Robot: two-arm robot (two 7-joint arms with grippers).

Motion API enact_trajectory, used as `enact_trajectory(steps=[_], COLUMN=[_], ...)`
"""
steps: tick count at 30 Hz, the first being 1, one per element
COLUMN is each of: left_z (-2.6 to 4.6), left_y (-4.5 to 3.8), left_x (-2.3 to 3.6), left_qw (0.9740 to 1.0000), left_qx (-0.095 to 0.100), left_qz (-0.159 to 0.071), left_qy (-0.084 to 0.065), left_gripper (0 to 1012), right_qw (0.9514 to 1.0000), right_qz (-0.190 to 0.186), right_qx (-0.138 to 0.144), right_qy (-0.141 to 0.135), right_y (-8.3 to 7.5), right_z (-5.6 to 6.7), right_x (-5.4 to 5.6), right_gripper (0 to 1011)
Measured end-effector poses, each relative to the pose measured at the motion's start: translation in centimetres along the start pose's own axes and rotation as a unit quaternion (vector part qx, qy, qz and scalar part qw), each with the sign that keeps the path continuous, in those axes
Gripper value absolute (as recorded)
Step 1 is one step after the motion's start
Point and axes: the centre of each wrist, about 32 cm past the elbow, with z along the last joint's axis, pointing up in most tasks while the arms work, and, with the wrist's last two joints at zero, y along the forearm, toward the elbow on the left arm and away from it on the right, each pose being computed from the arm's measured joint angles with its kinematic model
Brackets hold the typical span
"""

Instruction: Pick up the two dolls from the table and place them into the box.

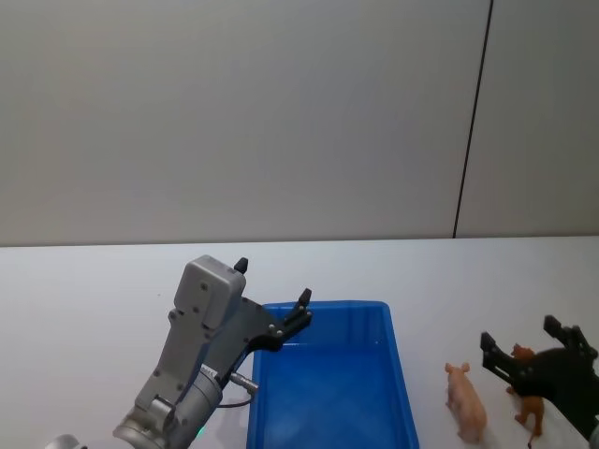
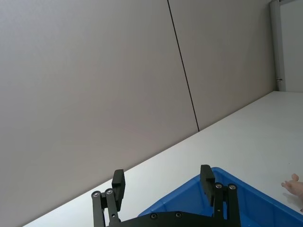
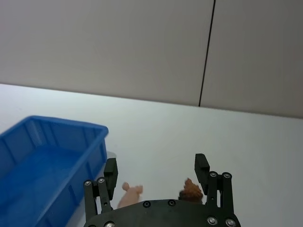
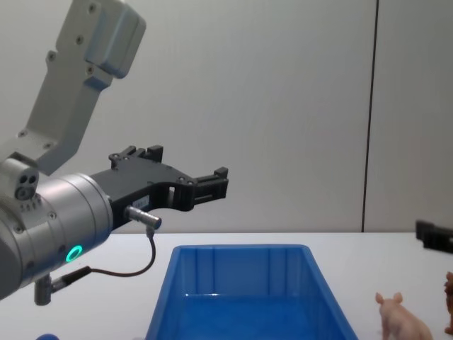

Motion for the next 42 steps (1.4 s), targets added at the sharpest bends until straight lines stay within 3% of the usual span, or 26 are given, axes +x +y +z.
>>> enact_trajectory(steps=[12,28,42], left_z=[0.00,0.00,0.00], left_y=[0.00,0.00,0.00], left_x=[0.00,0.00,0.00], left_qw=[1.0000,1.0000,1.0000], left_qx=[0.000,0.000,0.000], left_qz=[0.000,0.000,0.000], left_qy=[0.000,0.000,0.000], left_gripper=[1001,1001,1001], right_qw=[0.9976,0.9924,0.9885], right_qz=[-0.027,-0.045,-0.053], right_qx=[-0.063,-0.112,-0.137], right_qy=[0.010,0.022,0.034], right_y=[-0.2,0.2,0.6], right_z=[-1.4,-3.2,-4.2], right_x=[1.0,1.2,0.9], right_gripper=[1001,985,596])
